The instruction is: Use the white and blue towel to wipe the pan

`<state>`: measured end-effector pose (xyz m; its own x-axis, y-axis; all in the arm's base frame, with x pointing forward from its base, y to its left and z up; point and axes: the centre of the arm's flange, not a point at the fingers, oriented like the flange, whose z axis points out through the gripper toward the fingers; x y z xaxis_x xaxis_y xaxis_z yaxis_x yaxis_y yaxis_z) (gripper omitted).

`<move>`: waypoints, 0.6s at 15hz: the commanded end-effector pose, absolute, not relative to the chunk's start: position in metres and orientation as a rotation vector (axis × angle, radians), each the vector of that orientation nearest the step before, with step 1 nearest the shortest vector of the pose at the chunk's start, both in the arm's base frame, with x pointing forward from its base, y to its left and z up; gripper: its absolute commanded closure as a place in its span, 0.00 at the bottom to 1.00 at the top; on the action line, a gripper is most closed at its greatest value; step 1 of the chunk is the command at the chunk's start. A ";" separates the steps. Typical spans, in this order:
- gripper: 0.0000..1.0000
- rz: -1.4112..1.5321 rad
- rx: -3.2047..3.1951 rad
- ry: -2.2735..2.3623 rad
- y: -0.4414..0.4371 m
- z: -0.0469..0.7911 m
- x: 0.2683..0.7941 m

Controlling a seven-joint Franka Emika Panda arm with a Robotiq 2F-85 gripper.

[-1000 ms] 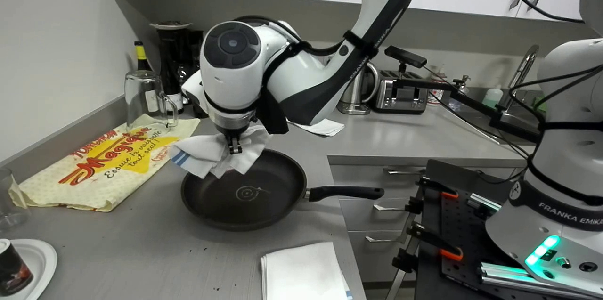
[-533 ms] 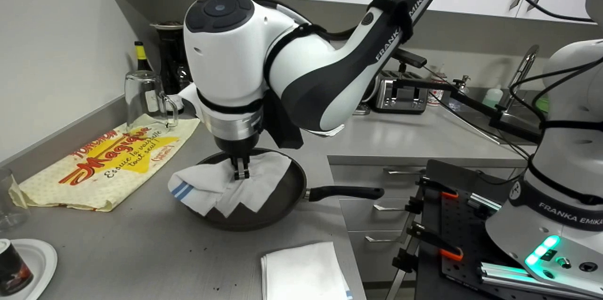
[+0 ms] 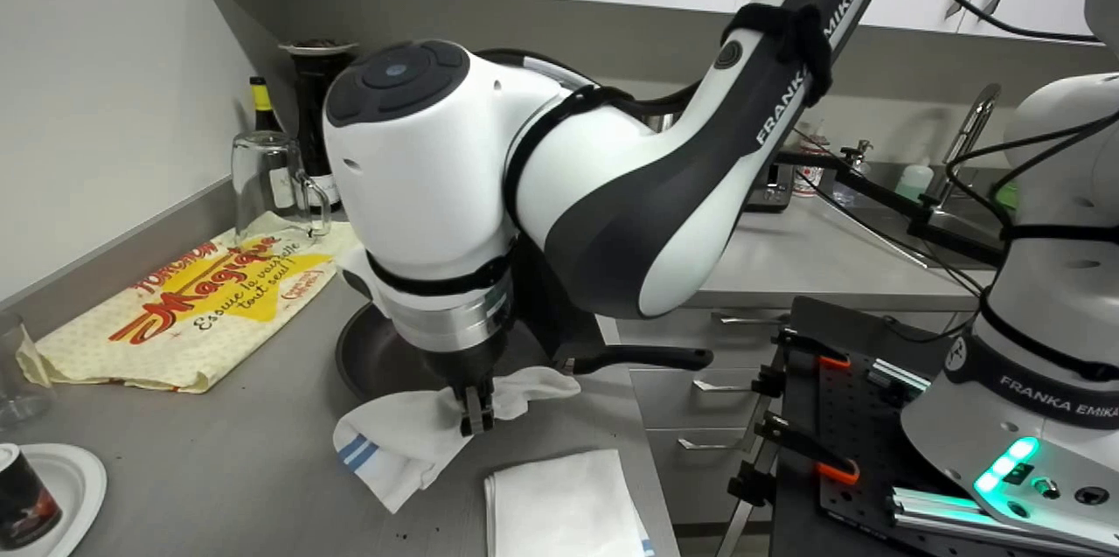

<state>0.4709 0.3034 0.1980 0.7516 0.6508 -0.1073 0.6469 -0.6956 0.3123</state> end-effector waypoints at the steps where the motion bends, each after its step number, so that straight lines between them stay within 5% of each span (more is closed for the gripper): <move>1: 0.96 -0.031 2.644 1.044 0.325 0.207 0.455; 9: 0.96 -0.113 2.855 1.023 0.339 0.205 0.453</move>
